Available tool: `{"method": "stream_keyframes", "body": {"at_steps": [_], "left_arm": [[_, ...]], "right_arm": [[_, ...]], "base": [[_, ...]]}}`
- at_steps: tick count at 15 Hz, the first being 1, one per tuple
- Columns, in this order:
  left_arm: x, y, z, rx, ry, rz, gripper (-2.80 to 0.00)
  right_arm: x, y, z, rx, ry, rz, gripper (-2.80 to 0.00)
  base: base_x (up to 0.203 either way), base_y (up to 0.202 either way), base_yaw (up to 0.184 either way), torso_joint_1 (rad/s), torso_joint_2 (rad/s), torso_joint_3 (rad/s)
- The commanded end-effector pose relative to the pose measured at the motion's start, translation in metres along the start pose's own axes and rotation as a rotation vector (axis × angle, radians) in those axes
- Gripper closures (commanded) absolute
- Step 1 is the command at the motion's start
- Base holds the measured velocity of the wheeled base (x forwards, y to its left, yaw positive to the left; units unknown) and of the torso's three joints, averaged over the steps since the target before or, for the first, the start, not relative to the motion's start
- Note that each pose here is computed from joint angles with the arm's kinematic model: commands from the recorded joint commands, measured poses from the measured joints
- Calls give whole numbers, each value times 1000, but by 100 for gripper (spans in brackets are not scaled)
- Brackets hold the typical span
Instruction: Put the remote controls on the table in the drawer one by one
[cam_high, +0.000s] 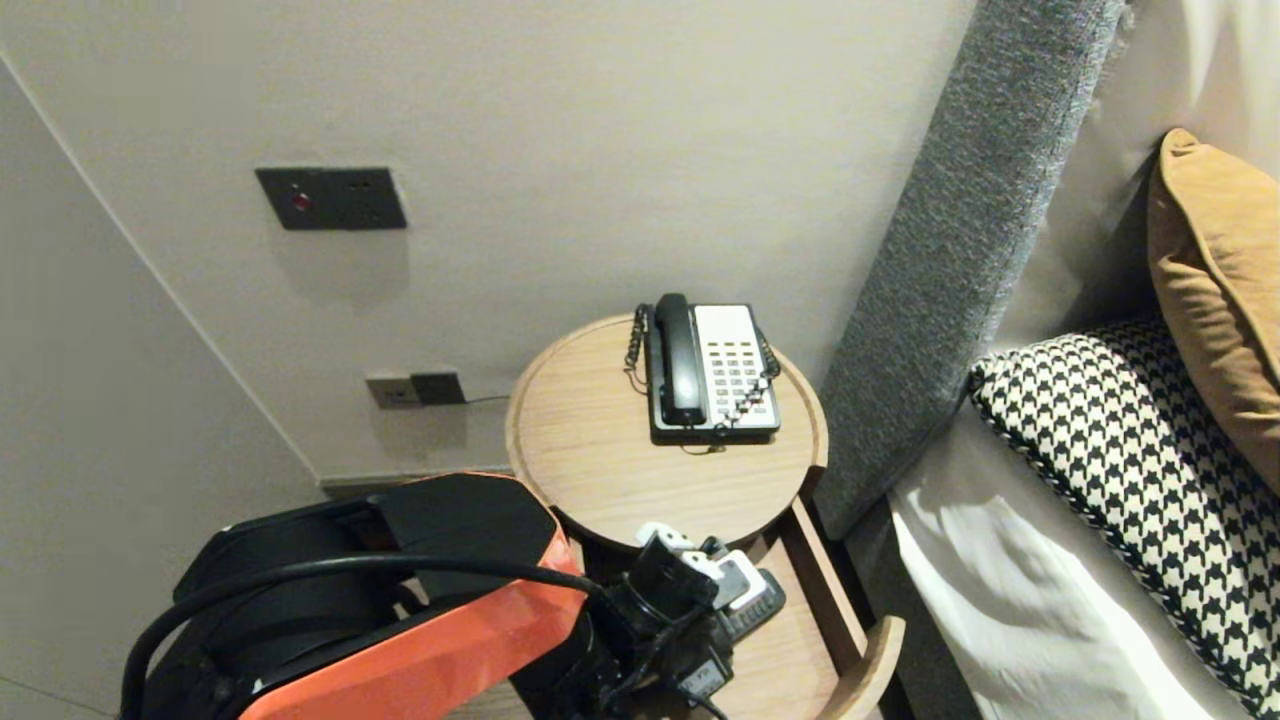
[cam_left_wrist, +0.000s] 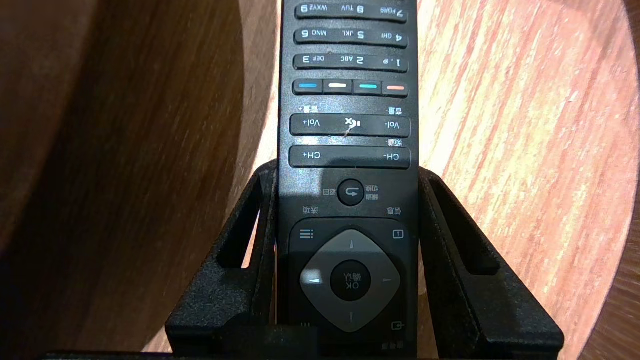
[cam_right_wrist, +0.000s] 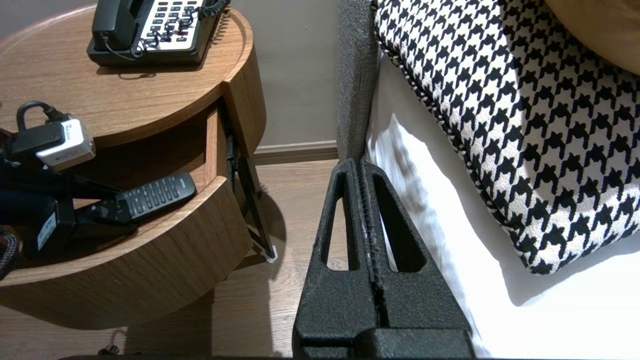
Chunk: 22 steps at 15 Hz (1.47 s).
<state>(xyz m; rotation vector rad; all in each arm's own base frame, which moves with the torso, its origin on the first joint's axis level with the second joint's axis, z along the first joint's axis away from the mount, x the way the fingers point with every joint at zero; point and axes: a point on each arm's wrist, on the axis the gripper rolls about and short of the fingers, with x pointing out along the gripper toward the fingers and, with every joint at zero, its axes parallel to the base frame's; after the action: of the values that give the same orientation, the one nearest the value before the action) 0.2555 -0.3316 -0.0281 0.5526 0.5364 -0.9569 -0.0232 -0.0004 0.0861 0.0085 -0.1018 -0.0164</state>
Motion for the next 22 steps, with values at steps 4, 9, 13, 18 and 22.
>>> {"method": "stream_keyframes", "body": {"at_steps": [4,9,13,18,22], "left_arm": [[2,-1,-2,1,3,-10,0],[0,0,0,-1,-3,-9,0],[0,1,0,-3,-4,-8,0],[-3,1,4,-10,-19,-4,-280],[-15,4,15,-10,-59,12,-280]], "right_arm": [[2,0,-11,-1,39,0,0],[2,0,-11,-1,39,0,0],[2,0,-11,-1,39,0,0],[2,0,-11,-1,39,0,0],[2,0,-11,-1,39,0,0]], "base": [[0,0,0,0,0,0],[0,0,0,0,0,0],[0,0,0,0,0,0],[0,0,0,0,0,0],[0,0,0,0,0,0]]}}
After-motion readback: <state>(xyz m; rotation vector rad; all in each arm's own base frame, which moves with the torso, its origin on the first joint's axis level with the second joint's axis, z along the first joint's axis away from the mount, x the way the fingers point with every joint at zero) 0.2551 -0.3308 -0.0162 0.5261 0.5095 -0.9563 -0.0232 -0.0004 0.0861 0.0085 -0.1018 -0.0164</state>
